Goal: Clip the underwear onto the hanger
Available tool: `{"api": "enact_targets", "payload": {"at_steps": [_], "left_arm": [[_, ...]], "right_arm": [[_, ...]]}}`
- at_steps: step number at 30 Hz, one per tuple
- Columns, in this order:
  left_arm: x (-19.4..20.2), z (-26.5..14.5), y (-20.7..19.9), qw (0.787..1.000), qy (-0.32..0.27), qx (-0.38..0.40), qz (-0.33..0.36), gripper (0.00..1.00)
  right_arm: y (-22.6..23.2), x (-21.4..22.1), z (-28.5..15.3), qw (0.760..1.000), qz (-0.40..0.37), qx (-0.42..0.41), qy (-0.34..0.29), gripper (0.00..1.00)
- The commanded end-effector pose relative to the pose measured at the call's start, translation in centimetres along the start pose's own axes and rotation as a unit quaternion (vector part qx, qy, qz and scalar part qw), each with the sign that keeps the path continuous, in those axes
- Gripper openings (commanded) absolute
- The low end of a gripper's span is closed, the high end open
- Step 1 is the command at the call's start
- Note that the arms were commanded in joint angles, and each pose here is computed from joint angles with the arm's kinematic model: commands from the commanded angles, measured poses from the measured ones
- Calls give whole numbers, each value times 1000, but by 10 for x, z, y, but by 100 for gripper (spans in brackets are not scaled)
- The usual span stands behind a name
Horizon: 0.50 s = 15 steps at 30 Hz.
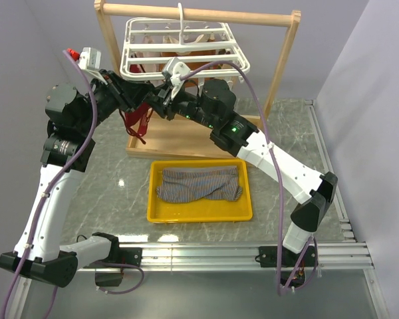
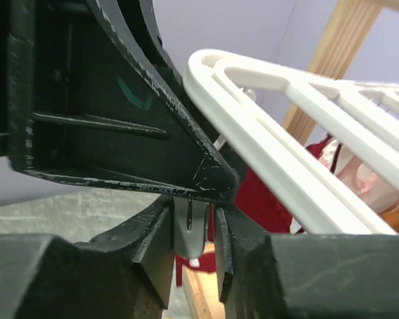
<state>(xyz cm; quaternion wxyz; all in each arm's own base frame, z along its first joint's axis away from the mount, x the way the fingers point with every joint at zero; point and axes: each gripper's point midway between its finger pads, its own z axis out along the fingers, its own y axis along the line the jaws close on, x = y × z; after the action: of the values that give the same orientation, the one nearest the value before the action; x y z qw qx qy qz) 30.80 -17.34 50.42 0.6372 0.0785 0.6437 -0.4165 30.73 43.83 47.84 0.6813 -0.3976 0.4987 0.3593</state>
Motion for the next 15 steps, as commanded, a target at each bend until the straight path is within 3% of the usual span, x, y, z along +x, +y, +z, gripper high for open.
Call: {"api": "enact_targets", "payload": {"at_steps": [1,3,4,6,12,15], "left_arm": [[-5,-7,-16,1000,0,27,9,2],[-6,-7,-16,1000,-1,26,10,4],[-7,-9,-17,1000,-3,23,10,5],[-10,-10,-13,1000,-9,7,12,11],[-17,-19,-9,999,-24,-17,19,28],[-16,-18,-6,999,-23,-23,13,30]], "right_arm": [[-6,-16,3,1000,-14,5,-12,32],[-6,-15,3,1000,-14,5,-9,21],[-6,-16,2,1000,-13,5,-11,10],[-7,-16,2,1000,-10,9,-13,1],[-7,-13,0,1000,-5,15,-10,0],[-9,-11,-1,1000,-2,21,-7,0]]}}
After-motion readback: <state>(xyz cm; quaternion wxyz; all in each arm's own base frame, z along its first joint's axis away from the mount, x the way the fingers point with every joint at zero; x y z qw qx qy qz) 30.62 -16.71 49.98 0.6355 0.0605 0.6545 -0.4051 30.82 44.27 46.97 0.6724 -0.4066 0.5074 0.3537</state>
